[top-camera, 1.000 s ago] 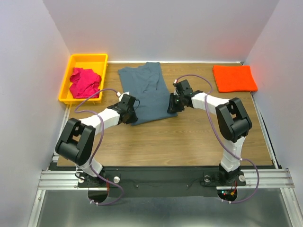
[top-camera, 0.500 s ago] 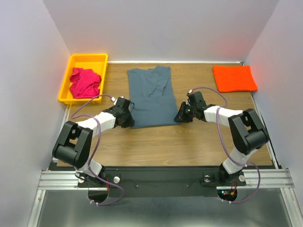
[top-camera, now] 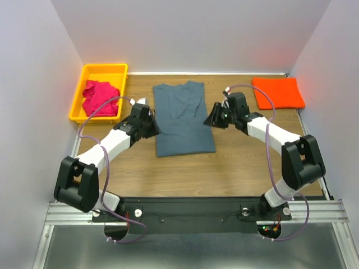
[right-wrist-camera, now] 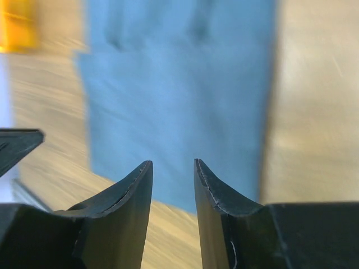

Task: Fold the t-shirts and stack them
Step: Fold the tshirt

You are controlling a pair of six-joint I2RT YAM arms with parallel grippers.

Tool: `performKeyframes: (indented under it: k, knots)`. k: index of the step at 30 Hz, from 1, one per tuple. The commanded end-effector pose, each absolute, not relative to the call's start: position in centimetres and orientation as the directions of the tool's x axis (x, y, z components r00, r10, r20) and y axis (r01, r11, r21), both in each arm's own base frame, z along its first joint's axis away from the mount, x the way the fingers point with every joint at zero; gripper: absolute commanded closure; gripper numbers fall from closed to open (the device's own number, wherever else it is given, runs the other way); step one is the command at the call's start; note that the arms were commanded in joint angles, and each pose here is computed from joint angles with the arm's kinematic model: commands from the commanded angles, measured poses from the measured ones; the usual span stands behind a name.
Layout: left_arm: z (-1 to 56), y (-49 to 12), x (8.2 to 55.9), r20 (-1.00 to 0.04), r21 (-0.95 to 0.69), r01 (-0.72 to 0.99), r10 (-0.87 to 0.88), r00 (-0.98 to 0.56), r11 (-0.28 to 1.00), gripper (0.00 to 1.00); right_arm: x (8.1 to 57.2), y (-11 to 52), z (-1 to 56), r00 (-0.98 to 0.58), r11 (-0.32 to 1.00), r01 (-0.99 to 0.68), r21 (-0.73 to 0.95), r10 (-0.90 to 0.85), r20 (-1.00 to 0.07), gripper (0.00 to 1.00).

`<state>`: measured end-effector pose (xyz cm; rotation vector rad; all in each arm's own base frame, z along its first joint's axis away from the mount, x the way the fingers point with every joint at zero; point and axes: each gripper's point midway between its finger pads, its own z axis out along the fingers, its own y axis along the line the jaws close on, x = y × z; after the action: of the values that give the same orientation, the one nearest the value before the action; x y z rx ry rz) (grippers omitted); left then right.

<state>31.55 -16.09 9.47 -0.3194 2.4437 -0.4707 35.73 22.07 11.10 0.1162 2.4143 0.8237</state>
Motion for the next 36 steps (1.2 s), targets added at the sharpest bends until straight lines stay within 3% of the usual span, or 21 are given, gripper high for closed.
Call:
performKeyframes:
  k: [1,8,16,21,25,28,32,36]
  knots:
    - [14.3,-18.3,36.7,-0.652,-0.453,0.017,-0.319,-0.688,0.891,0.66,39.4,24.5,14.5,-0.784,0.739,-0.255,0.624,0.220,-0.581,0.59]
    - [10.5,-19.7,40.2,-0.611,-0.471,-0.021,-0.344,-0.713,0.882,0.75,43.8,25.7,13.3,-0.766,0.656,-0.324,0.682,0.241,-0.596,0.65]
    - [4.9,-16.7,42.6,-0.586,-0.431,-0.127,-0.384,-0.713,0.893,0.82,45.8,21.3,6.7,-0.776,0.650,-0.210,0.730,0.344,-0.529,0.69]
    - [4.7,-16.3,42.8,-0.587,-0.448,-0.137,-0.405,-0.701,0.884,0.82,46.1,19.1,4.3,-0.778,0.680,-0.174,0.713,0.349,-0.522,0.69]
    - [7.0,-16.0,43.0,-0.619,-0.460,-0.123,-0.417,-0.665,0.879,0.74,46.3,18.9,6.8,-0.761,0.672,-0.212,0.710,0.342,-0.551,0.69]
    - [9.5,-16.4,41.9,-0.615,-0.509,-0.120,-0.457,-0.643,0.853,0.58,45.0,19.2,9.8,-0.752,0.648,-0.249,0.720,0.340,-0.565,0.68]
    - [11.2,-17.7,38.5,-0.589,-0.565,-0.091,-0.478,-0.652,0.820,0.52,41.9,20.4,12.7,-0.770,0.577,-0.312,0.755,0.311,-0.556,0.68]
    - [9.7,-18.8,33.8,-0.526,-0.589,-0.104,-0.479,-0.703,0.801,0.53,37.3,22.2,12.6,-0.813,0.529,-0.339,0.778,0.251,-0.526,0.68]
